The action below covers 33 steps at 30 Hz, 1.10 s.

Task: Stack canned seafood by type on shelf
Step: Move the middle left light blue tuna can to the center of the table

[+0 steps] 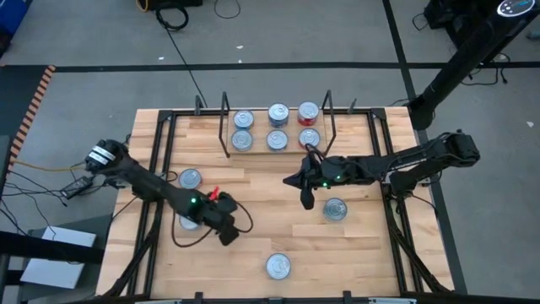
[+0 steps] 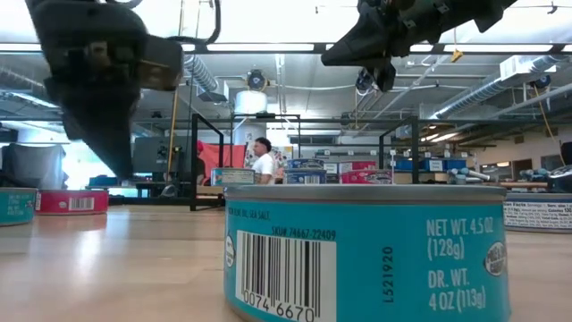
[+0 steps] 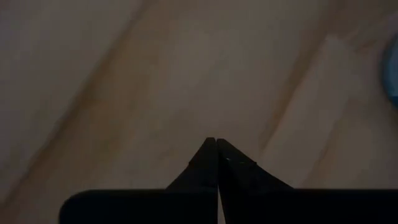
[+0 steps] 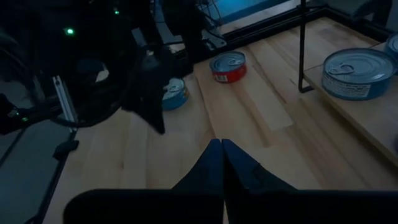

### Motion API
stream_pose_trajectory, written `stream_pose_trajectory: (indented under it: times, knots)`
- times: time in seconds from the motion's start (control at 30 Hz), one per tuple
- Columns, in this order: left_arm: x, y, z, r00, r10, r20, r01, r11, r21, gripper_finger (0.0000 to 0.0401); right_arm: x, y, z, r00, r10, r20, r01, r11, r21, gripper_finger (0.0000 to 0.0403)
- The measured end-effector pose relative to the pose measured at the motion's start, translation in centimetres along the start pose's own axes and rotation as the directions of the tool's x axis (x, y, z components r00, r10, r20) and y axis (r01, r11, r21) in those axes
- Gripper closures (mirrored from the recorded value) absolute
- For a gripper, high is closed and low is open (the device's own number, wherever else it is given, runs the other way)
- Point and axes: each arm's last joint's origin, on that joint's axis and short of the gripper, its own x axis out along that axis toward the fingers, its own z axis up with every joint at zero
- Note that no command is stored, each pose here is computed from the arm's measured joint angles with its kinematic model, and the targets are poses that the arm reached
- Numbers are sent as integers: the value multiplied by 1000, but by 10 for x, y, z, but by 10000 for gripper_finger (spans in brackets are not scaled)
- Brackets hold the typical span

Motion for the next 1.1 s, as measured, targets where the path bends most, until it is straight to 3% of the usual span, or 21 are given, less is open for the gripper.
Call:
stream_pose_trajectory:
  times: [0.23, 0.47, 0.67, 0.83, 1.1]
  knots:
    - [-21, 22, -14, 965, 195, -177, -201, 979, -18, 401, -1, 1, 1, 1000, 11, 6, -11, 1000, 4, 399]
    - [-27, 28, -39, 903, 285, -321, -294, 956, 22, 401, -1, 5, -1, 996, 86, -27, -86, 996, 18, 379]
    - [-20, 32, -65, 890, 250, -382, -284, 958, -33, 401, -1, 4, -1, 996, 85, -27, -85, 996, 18, 397]
    - [-19, 31, -67, 894, 238, -379, -277, 959, -51, 401, -1, 4, -1, 997, 78, -24, -78, 997, 13, 392]
    - [-10, 17, -46, 975, 101, -198, -129, 982, -135, 401, 0, 3, 0, 997, 74, -22, -74, 997, -7, 398]
